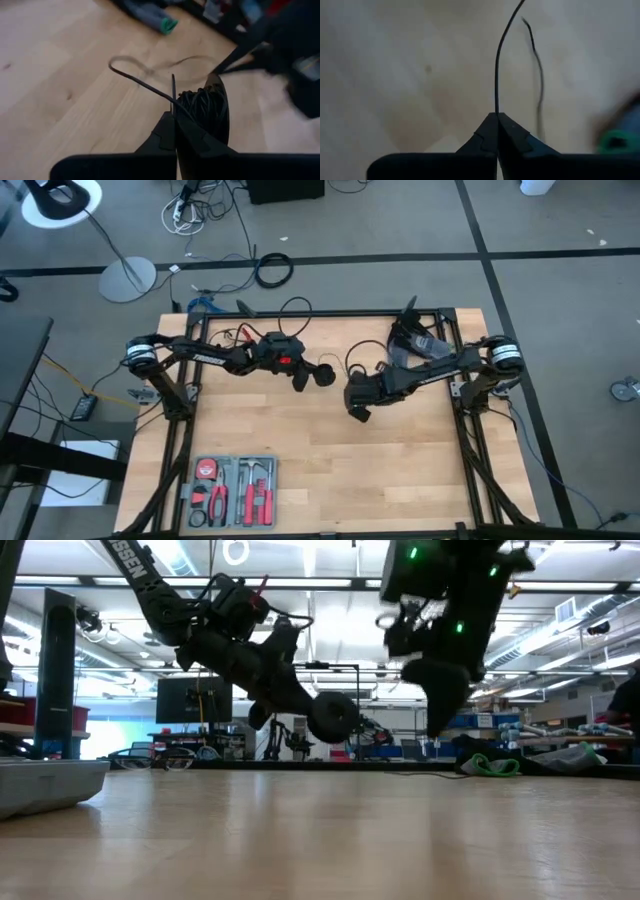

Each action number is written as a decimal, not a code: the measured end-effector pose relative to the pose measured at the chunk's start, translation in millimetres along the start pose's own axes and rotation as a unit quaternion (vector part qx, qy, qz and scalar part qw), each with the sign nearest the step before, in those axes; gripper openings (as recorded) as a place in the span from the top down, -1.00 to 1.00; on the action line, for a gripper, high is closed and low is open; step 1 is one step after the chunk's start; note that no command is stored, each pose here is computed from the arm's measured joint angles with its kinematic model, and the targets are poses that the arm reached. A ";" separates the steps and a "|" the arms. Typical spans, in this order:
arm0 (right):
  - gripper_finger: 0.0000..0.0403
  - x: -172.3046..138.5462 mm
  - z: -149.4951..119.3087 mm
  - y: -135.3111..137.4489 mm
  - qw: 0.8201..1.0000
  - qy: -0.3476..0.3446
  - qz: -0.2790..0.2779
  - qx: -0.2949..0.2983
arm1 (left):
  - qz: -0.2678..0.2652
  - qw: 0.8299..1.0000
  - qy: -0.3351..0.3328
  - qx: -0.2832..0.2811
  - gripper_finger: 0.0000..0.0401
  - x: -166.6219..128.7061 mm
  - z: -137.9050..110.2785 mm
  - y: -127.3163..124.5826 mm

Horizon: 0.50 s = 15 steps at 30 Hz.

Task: Coil cords
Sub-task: Coil the black wire onto the black spool

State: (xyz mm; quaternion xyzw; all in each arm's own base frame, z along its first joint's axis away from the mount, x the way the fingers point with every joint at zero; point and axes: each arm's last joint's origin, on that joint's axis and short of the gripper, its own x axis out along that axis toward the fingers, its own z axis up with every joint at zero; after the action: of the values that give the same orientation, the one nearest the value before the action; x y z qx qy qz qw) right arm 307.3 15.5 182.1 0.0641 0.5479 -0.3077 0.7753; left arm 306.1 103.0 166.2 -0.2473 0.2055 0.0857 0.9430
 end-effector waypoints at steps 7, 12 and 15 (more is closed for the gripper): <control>1.00 -31.1 -1.6 -3.1 0.997 -0.070 -0.009 0.026 | 0.038 0.999 0.007 -0.002 1.00 -0.2 -2.9 3.5; 1.00 -32.7 -11.2 3.6 0.998 -0.044 -0.001 0.035 | 0.054 0.999 0.000 -0.004 1.00 -0.9 -1.6 6.7; 1.00 -35.8 -20.2 7.1 0.998 -0.029 -0.009 0.046 | 0.058 0.998 -0.002 -0.006 1.00 -1.7 -0.4 9.6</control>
State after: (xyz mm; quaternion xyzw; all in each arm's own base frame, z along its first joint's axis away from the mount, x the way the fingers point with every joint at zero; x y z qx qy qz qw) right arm 287.3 44.5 204.3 0.0858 0.5109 -0.3417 0.7841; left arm 301.8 110.9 162.5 -0.2404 0.2167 0.1424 0.9354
